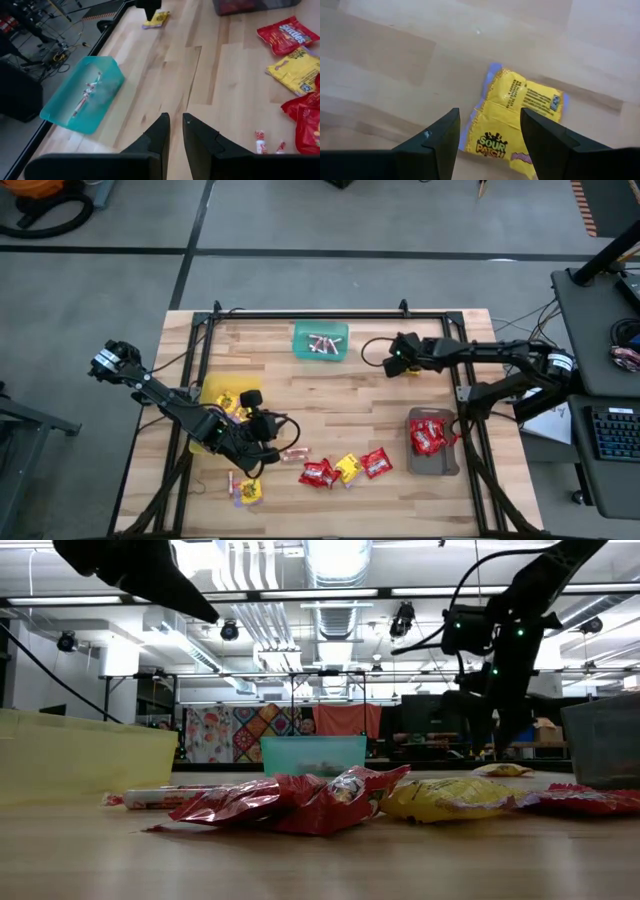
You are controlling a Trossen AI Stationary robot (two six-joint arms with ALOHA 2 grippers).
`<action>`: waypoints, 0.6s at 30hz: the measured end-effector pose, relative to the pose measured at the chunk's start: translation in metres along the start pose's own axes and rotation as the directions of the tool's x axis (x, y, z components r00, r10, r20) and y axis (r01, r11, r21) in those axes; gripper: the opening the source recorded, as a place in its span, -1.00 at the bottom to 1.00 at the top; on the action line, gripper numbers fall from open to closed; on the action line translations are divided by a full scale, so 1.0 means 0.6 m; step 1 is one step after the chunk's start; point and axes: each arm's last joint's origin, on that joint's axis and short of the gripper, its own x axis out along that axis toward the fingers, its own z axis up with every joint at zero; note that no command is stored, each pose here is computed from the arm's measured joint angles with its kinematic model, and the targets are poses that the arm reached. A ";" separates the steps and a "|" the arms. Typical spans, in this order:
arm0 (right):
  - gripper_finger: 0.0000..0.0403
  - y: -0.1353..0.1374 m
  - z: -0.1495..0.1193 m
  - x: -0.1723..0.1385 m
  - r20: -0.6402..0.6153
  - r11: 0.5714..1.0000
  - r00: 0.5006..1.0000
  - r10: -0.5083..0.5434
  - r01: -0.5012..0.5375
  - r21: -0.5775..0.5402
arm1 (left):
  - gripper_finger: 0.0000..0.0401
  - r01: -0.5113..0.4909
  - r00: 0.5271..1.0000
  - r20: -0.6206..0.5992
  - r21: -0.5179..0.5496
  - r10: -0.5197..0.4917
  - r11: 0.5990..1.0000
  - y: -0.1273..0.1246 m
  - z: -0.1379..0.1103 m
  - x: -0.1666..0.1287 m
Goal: Sort candy
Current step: Put the yellow candy into the yellow bin
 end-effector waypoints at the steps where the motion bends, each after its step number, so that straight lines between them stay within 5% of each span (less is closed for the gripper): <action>1: -0.02 -0.001 -0.002 0.003 0.005 1.000 1.000 0.005 -0.005 0.003 | -0.82 -0.002 1.000 0.001 -0.001 0.002 1.000 0.000 0.000 0.000; 18: -0.08 -0.020 -0.039 0.039 0.053 1.000 0.998 0.016 -0.018 0.021 | -0.82 0.003 1.000 0.018 -0.028 -0.003 1.000 -0.001 0.004 0.000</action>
